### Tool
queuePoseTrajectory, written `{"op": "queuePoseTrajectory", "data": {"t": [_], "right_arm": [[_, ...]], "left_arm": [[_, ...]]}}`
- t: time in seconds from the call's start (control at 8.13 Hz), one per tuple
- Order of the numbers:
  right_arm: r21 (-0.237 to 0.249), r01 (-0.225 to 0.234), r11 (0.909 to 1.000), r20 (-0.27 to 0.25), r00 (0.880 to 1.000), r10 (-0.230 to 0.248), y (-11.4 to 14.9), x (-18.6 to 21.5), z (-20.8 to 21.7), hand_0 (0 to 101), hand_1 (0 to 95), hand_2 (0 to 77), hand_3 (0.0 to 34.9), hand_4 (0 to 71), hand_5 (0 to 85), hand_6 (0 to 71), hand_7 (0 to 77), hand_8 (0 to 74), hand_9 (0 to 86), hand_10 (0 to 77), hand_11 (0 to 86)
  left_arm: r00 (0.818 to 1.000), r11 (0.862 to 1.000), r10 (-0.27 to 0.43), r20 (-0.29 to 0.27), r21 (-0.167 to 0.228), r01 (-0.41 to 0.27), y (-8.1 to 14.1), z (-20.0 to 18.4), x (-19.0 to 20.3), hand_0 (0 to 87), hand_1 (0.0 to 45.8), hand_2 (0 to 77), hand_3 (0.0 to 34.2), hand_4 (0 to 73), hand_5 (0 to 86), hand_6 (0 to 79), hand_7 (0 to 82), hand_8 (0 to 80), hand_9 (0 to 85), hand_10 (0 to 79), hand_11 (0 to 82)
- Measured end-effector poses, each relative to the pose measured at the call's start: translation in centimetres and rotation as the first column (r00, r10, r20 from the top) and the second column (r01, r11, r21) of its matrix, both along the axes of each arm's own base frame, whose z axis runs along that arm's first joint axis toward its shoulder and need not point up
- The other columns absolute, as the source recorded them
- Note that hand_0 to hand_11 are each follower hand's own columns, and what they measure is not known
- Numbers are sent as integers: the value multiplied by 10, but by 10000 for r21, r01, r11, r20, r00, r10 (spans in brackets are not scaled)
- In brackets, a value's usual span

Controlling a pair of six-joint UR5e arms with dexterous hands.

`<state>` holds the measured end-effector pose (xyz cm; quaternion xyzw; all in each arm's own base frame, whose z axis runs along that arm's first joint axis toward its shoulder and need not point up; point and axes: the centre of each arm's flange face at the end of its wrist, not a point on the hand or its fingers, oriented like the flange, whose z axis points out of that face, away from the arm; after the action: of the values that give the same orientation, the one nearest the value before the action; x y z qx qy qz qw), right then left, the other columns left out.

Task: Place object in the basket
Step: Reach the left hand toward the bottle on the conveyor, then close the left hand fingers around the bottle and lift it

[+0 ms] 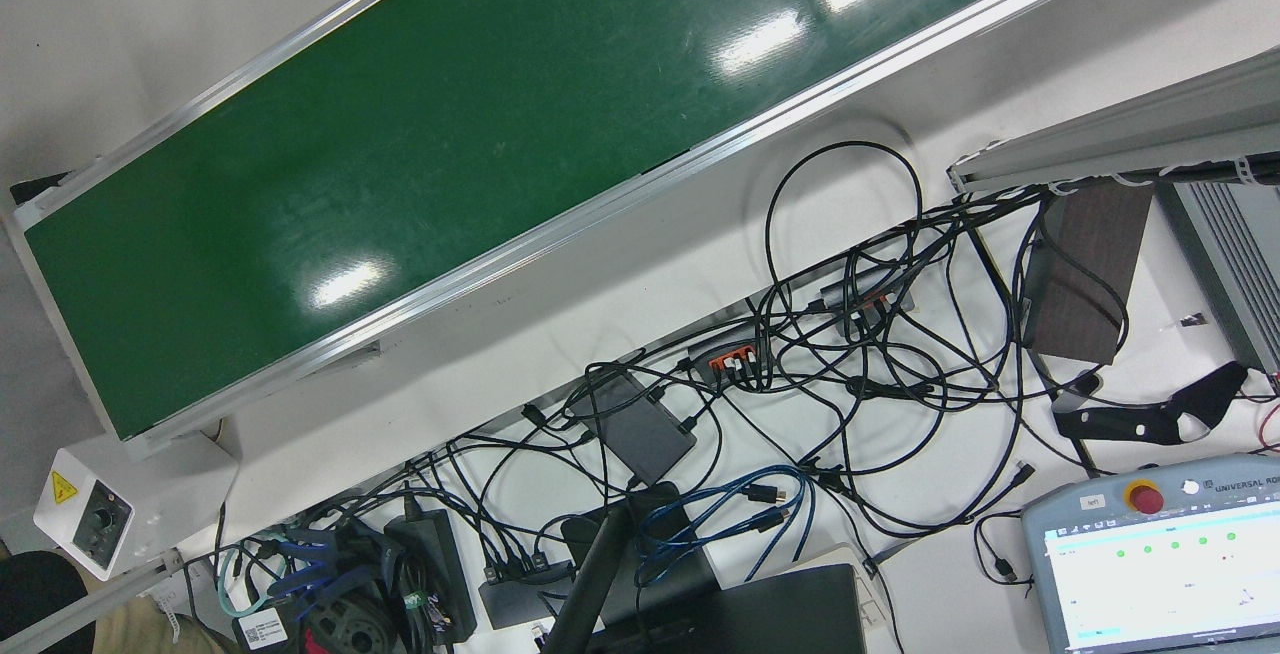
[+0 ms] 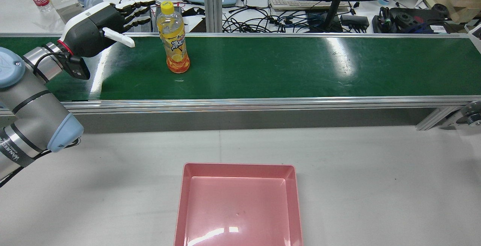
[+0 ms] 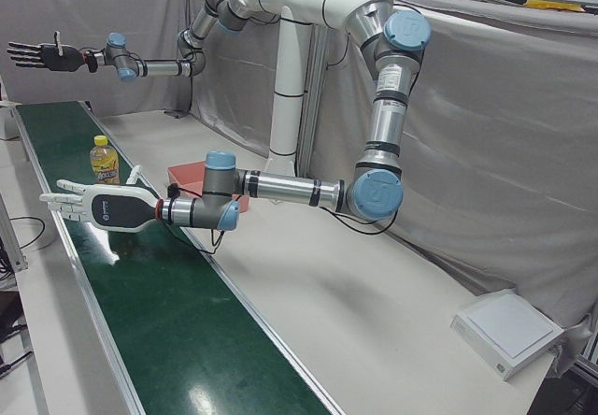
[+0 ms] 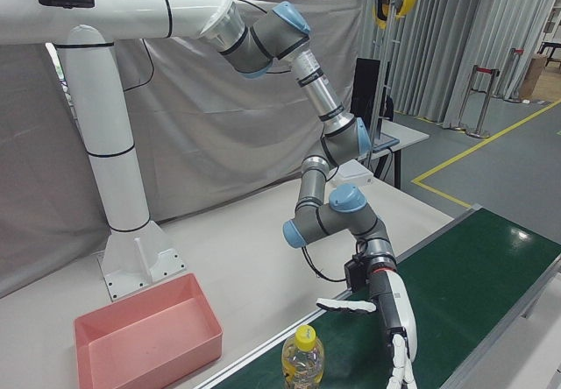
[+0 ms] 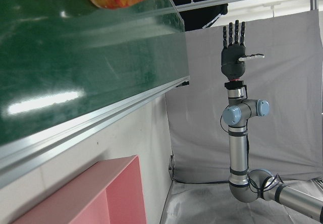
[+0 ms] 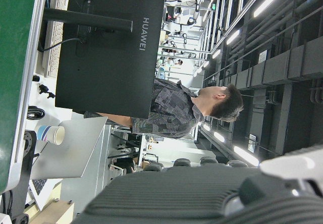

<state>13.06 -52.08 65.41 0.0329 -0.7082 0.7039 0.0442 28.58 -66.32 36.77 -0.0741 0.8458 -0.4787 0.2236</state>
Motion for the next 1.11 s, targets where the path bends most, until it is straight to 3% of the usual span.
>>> {"op": "queuePoseTrajectory", "data": {"t": [0.86,0.98,1.11], "right_arm": [[-3,-1,10000,0,10000,1,0,0,0,3,0,5,3,0,0,0,5,0,0,0,0],[-3,0,10000,0,10000,0,0,0,0,3,0,5,4,0,0,0,5,0,0,0,0],[-3,0,10000,0,10000,0,0,0,0,1,0,5,2,0,0,0,5,0,0,0,0]], "left_arm": [[9994,9992,347,-30,220,-346,6,-30,31,510,109,0,0,180,120,0,5,60,104,82,136],[9994,9991,358,9,216,-358,6,-33,33,511,136,5,0,196,191,0,5,109,158,120,185],[9993,9992,356,90,160,-358,6,-37,35,528,158,109,0,284,327,109,136,207,289,240,327]]}}
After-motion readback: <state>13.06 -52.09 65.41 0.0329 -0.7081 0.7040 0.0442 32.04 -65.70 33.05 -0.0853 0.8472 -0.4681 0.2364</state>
